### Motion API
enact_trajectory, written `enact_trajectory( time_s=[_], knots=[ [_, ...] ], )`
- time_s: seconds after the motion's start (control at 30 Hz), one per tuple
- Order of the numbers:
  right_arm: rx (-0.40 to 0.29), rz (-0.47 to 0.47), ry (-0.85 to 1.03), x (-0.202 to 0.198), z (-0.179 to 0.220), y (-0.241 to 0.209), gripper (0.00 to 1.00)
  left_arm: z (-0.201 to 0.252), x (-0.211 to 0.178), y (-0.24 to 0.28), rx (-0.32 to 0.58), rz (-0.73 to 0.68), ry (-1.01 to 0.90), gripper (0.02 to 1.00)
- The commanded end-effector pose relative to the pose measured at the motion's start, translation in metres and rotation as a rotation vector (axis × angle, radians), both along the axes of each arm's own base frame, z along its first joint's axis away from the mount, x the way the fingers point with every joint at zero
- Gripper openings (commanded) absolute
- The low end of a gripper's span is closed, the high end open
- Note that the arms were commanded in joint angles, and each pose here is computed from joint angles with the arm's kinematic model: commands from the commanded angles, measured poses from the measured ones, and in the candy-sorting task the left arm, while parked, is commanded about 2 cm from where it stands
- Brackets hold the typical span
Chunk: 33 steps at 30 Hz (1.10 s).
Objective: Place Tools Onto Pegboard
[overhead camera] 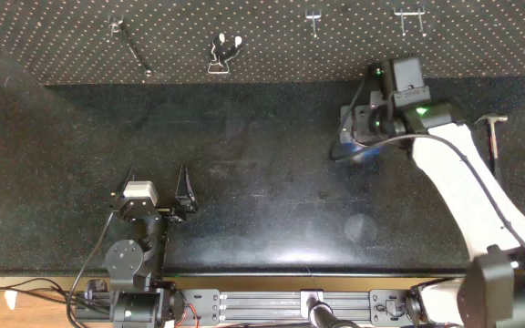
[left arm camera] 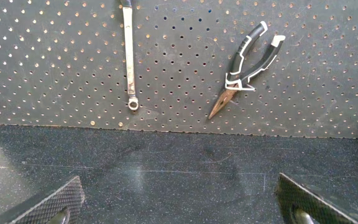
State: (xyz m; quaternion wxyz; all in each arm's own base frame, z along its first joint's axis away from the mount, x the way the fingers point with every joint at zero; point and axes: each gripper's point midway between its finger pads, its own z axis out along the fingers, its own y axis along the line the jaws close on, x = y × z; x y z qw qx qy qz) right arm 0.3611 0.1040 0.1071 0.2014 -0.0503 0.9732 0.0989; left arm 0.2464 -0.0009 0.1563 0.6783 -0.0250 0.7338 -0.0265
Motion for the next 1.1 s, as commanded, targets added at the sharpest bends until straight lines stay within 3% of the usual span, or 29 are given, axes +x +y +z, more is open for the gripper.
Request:
enact_trajectory(
  time_s=[0.03,0.2,0.6,0.67,0.7,0.83,0.87,1.0,1.1],
  knots=[
    [-0.062,-0.051,0.023,0.013,-0.014,0.006,1.0,-0.001,0.0,-0.001,-0.001,-0.007,0.001,0.996],
    [-0.086,-0.081,0.073,0.02,-0.035,0.007,1.0,-0.001,0.0,-0.001,-0.001,-0.007,0.001,0.996],
    [-0.104,-0.048,0.121,0.018,-0.063,0.02,0.996,-0.001,0.0,-0.001,-0.001,-0.007,0.001,0.996],
    [-0.106,-0.047,0.125,0.017,-0.064,0.02,0.669,-0.001,0.0,-0.001,-0.001,-0.007,0.001,0.996],
    [-0.107,-0.047,0.125,0.017,-0.064,0.019,0.45,-0.001,0.0,-0.001,-0.001,-0.007,0.001,0.996],
    [-0.114,-0.037,0.126,0.017,-0.064,0.019,0.126,-0.001,0.0,-0.001,-0.001,-0.007,0.001,0.996],
    [-0.114,-0.038,0.126,0.017,-0.064,0.019,0.08,-0.001,0.0,-0.001,-0.001,-0.007,0.001,0.996],
    [-0.113,-0.038,0.122,0.017,-0.063,0.019,0.077,-0.001,0.0,-0.001,-0.001,-0.007,0.001,0.996],
    [-0.078,-0.033,0.03,0.021,-0.026,0.024,0.073,-0.001,0.0,-0.001,-0.001,-0.007,0.001,0.993]
  ],
)
